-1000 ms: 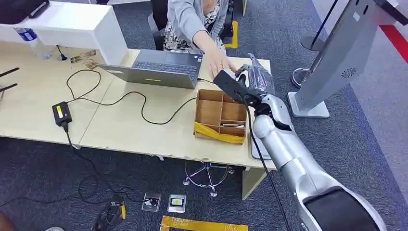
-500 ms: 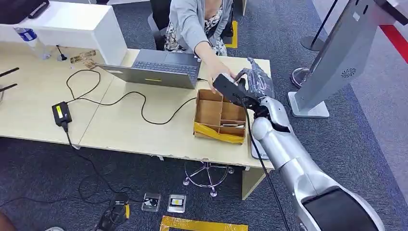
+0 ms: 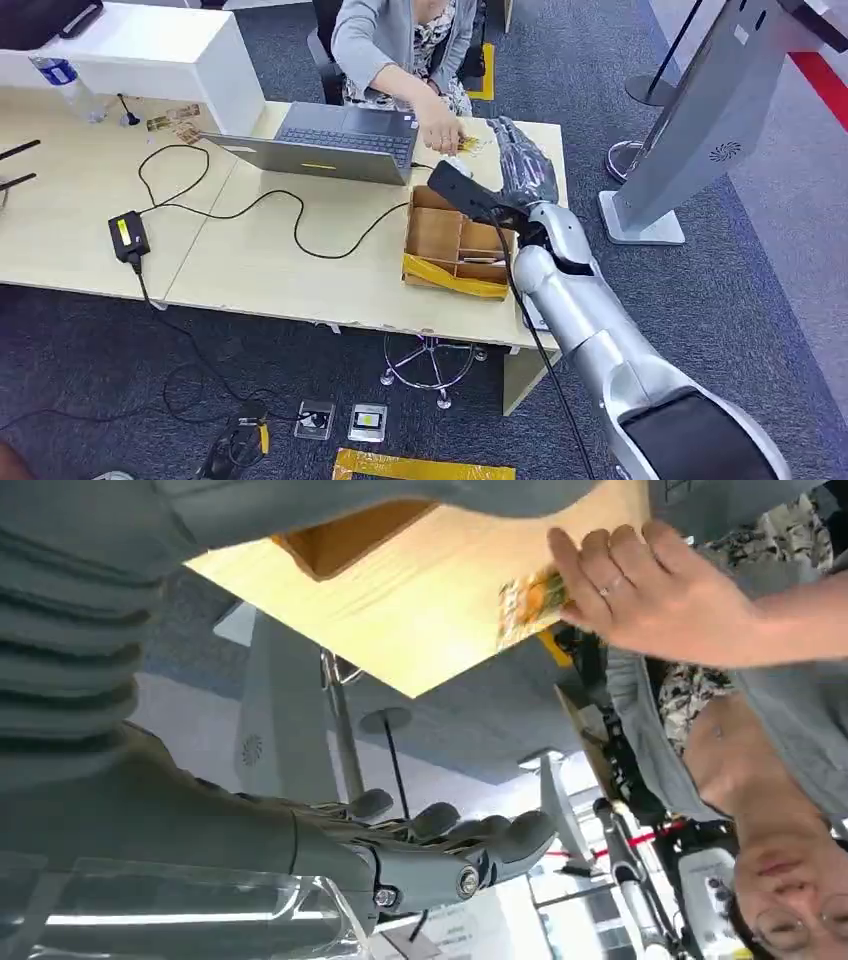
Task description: Pass the card to the sensor for recognition and then transmit it.
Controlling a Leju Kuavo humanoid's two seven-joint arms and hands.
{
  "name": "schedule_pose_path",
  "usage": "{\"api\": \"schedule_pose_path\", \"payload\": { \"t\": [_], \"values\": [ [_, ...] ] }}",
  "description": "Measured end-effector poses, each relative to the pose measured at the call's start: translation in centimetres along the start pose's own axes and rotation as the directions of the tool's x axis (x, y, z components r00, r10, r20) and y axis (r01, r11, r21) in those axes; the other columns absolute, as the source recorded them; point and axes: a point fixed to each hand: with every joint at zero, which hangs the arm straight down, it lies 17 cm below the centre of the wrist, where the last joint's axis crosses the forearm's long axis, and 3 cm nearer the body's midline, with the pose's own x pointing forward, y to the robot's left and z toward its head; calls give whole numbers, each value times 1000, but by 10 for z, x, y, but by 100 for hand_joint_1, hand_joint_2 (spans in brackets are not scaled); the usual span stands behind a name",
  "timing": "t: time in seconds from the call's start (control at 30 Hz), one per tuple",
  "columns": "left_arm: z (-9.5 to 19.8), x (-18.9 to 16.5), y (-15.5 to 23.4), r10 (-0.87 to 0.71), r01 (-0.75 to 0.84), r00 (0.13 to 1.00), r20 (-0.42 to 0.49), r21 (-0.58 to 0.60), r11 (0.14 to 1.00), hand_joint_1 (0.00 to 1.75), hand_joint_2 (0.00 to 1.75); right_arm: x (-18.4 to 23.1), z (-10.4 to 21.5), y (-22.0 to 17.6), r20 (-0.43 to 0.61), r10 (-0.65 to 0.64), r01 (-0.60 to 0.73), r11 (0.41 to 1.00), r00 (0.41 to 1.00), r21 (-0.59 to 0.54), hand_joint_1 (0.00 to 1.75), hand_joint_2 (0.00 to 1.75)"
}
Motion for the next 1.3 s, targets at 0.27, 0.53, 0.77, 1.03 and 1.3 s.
{"api": "schedule_pose_path", "payload": {
  "t": [0.27, 0.53, 0.77, 1.03, 1.3],
  "values": [
    [1, -8, -1, 104, -104, 994, 16, 9, 994, 0, 0, -13, 8, -3, -19, -62, 62, 998, 998, -28, 0, 0],
    [3, -29, 3, 232, -232, 973, 7, 24, 973, 0, 0, -68, 45, 18, -166, -187, 191, 981, 968, 13, 0, 0],
    [4, -42, 3, 265, -264, 964, -22, 19, 964, 0, 0, -69, 74, 30, -190, -209, 216, 976, 959, 17, 0, 175],
    [5, -51, 4, 279, -278, 959, -54, 33, 960, 0, 0, -34, 91, 23, -87, -262, 257, 964, 961, -64, 0, 175],
    [5, -51, 1, 278, -276, 959, -59, 32, 961, 0, 0, -13, 101, 27, -67, -151, 146, 986, 986, -78, 0, 175]
  ]
}}
